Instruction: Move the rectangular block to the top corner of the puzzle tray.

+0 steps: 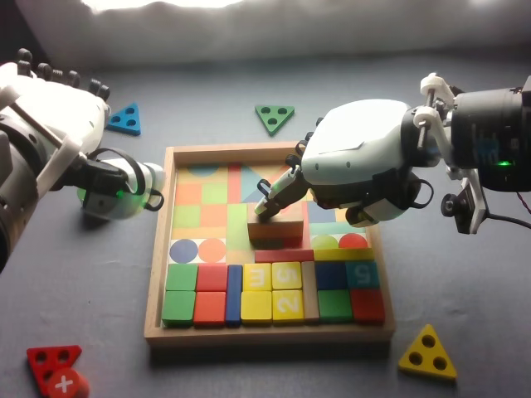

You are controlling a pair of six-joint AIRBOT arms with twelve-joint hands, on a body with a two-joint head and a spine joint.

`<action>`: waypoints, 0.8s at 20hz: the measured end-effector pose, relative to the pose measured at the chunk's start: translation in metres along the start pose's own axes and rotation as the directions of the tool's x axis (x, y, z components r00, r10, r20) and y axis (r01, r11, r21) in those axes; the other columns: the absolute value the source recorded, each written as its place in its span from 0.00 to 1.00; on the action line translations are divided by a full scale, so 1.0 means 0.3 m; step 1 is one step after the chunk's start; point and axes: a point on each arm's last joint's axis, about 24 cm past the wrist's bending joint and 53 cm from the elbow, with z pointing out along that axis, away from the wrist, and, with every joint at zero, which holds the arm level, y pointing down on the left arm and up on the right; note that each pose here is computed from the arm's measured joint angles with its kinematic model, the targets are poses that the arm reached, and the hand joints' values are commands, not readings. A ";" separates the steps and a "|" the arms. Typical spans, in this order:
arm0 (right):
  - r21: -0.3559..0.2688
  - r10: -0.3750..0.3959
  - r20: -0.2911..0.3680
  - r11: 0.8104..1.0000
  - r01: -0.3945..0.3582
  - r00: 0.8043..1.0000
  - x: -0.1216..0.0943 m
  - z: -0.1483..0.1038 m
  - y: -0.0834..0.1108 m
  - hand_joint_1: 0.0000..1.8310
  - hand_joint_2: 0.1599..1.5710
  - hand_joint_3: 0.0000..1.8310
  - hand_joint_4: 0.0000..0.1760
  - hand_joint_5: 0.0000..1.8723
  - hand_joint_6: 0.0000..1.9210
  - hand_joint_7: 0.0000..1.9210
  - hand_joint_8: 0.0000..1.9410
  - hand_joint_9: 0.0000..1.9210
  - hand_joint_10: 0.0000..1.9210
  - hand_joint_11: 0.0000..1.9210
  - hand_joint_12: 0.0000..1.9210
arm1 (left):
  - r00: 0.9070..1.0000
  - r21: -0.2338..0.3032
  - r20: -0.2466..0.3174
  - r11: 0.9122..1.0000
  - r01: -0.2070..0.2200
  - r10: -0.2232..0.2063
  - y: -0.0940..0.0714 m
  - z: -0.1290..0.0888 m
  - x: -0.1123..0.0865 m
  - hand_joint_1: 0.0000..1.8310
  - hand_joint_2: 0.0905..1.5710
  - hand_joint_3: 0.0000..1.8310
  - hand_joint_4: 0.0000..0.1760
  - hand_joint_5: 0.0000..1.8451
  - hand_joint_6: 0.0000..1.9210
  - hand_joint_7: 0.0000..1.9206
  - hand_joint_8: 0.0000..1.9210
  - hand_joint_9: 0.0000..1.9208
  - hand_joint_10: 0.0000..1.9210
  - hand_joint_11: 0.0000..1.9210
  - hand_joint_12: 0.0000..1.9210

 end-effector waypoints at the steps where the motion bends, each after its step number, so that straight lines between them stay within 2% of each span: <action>1: 0.000 0.000 0.000 1.000 0.000 1.000 0.000 0.000 0.000 0.92 0.73 0.00 0.00 0.28 0.00 0.74 1.00 0.78 1.00 0.81 1.00 | 1.000 0.004 0.000 1.000 -0.001 0.001 -0.003 -0.002 0.001 0.00 0.82 0.00 0.00 0.13 0.00 0.11 0.00 0.08 0.00 0.00 0.14; 2: 0.000 0.000 0.000 1.000 0.000 1.000 0.000 0.000 0.000 0.92 0.74 0.00 0.00 0.29 0.00 0.74 1.00 0.77 1.00 0.81 1.00 | 1.000 0.009 -0.011 1.000 0.001 -0.001 -0.007 -0.004 0.009 0.00 0.82 0.00 0.00 0.14 0.00 0.12 0.00 0.10 0.00 0.00 0.18; 4: 0.001 0.006 -0.003 1.000 -0.006 1.000 0.007 0.000 -0.003 0.92 0.73 0.00 0.00 0.29 0.00 0.73 1.00 0.77 1.00 0.81 1.00 | 1.000 0.012 -0.027 1.000 0.006 -0.006 -0.010 -0.005 0.022 0.00 0.82 0.00 0.00 0.14 0.00 0.12 0.00 0.10 0.00 0.00 0.18; 9: 0.002 0.009 -0.002 1.000 -0.009 1.000 0.005 -0.004 -0.005 0.93 0.73 0.00 0.00 0.28 0.00 0.75 1.00 0.79 1.00 0.82 1.00 | 1.000 0.015 -0.021 1.000 0.001 -0.001 -0.012 -0.005 0.018 0.00 0.82 0.00 0.00 0.15 0.00 0.13 0.01 0.10 0.00 0.00 0.18; 10: 0.004 0.006 -0.002 1.000 -0.006 1.000 0.004 -0.007 -0.009 0.93 0.73 0.00 0.00 0.27 0.00 0.75 1.00 0.79 1.00 0.82 1.00 | 1.000 0.017 -0.022 1.000 0.004 -0.004 -0.013 -0.005 0.016 0.00 0.82 0.00 0.00 0.13 0.00 0.12 0.00 0.09 0.00 0.00 0.14; 12: 0.010 -0.003 -0.003 1.000 0.003 1.000 0.002 -0.017 -0.019 0.93 0.73 0.00 0.00 0.27 0.00 0.74 1.00 0.78 1.00 0.81 1.00 | 1.000 0.019 -0.022 1.000 0.000 0.001 -0.012 -0.005 0.011 0.00 0.82 0.00 0.00 0.13 0.00 0.11 0.00 0.08 0.00 0.00 0.13; 14: 0.016 -0.009 -0.006 1.000 0.009 1.000 0.003 -0.025 -0.027 0.93 0.73 0.00 0.00 0.30 0.01 0.73 1.00 0.78 1.00 0.82 1.00 | 1.000 0.020 -0.018 1.000 -0.008 0.008 -0.013 -0.005 0.008 0.00 0.82 0.00 0.00 0.14 0.00 0.12 0.00 0.09 0.00 0.00 0.17; 16: 0.017 -0.002 -0.006 1.000 0.002 1.000 0.000 -0.030 -0.031 0.90 0.74 0.00 0.00 0.28 0.00 0.72 1.00 0.77 1.00 0.82 1.00 | 1.000 0.019 -0.019 1.000 -0.014 0.014 -0.012 -0.005 0.009 0.00 0.82 0.00 0.00 0.14 0.00 0.12 0.00 0.09 0.00 0.00 0.16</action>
